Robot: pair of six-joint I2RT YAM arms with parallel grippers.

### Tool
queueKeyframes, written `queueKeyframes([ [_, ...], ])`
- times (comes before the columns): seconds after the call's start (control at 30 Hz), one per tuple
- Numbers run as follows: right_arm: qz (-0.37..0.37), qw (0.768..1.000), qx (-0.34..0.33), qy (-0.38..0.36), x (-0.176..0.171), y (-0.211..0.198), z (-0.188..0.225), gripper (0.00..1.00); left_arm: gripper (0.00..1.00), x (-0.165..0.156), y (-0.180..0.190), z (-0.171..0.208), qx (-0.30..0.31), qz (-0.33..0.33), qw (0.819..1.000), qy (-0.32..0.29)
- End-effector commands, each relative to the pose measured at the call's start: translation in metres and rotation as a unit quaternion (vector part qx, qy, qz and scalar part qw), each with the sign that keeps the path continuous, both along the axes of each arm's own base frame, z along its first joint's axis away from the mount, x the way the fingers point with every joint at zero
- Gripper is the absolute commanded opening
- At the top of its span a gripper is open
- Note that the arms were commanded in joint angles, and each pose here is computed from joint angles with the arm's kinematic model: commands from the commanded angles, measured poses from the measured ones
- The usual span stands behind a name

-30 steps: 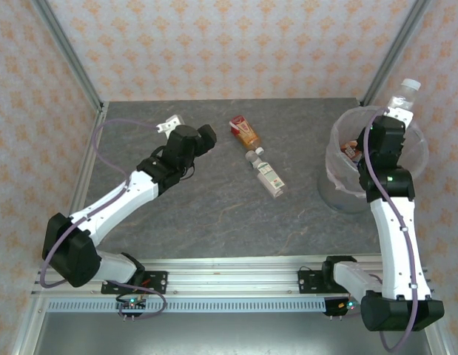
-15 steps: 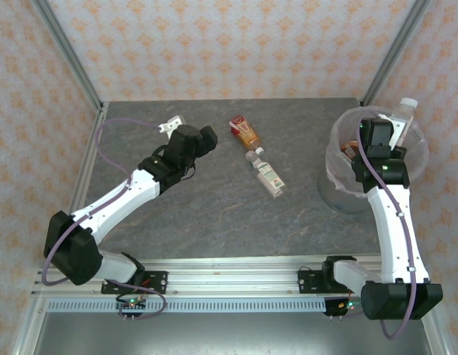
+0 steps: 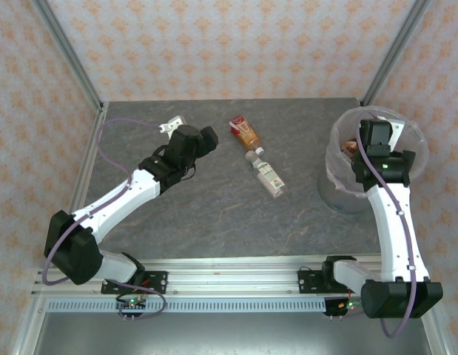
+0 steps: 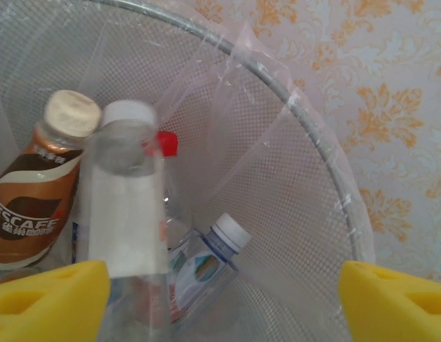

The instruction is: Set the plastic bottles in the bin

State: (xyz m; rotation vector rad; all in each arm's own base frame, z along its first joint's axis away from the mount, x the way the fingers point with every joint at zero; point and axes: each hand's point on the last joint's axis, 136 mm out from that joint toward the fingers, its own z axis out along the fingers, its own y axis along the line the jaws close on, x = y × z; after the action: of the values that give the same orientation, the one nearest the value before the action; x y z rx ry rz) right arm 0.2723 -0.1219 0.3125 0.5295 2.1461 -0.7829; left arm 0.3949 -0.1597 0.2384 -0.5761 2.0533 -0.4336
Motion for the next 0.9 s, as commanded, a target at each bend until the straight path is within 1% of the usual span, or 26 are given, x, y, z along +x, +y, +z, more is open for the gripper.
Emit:
queueKeyframes([
  [0.0, -0.011, 1.0, -0.003, -0.015, -0.008, -0.004, 0.017, 0.99, 1.0, 0.002, 0.002, 0.001, 0.003, 0.005, 1.0, 0.006],
  [0.1, 0.004, 0.999, 0.011, -0.037, -0.006, 0.002, 0.023, 0.99, 1.0, 0.003, 0.002, -0.001, 0.003, 0.006, 1.0, 0.009],
  [0.27, 0.049, 0.995, 0.046, -0.069, 0.001, 0.018, 0.029, 0.99, 1.0, 0.005, -0.002, -0.004, 0.0, 0.001, 1.0, 0.014],
  [0.43, 0.095, 0.985, 0.1, -0.103, 0.012, 0.04, 0.036, 0.99, 1.0, 0.006, -0.004, -0.006, -0.004, -0.002, 1.0, 0.012],
  [0.5, 0.133, 0.976, 0.127, -0.119, 0.018, 0.057, 0.039, 0.99, 1.0, 0.006, -0.004, -0.006, -0.006, -0.003, 1.0, 0.01],
  [0.6, 0.211, 0.954, 0.165, -0.133, 0.027, 0.09, 0.047, 0.99, 1.0, 0.005, -0.004, -0.005, -0.007, -0.003, 1.0, 0.009],
  [0.73, 0.286, 0.927, 0.192, -0.146, 0.034, 0.128, 0.057, 0.99, 1.0, 0.005, -0.008, -0.006, -0.012, -0.016, 1.0, 0.005],
  [0.87, 0.354, 0.898, 0.228, -0.129, 0.041, 0.168, 0.052, 0.99, 1.0, 0.004, -0.013, -0.007, -0.02, -0.027, 0.999, 0.006],
])
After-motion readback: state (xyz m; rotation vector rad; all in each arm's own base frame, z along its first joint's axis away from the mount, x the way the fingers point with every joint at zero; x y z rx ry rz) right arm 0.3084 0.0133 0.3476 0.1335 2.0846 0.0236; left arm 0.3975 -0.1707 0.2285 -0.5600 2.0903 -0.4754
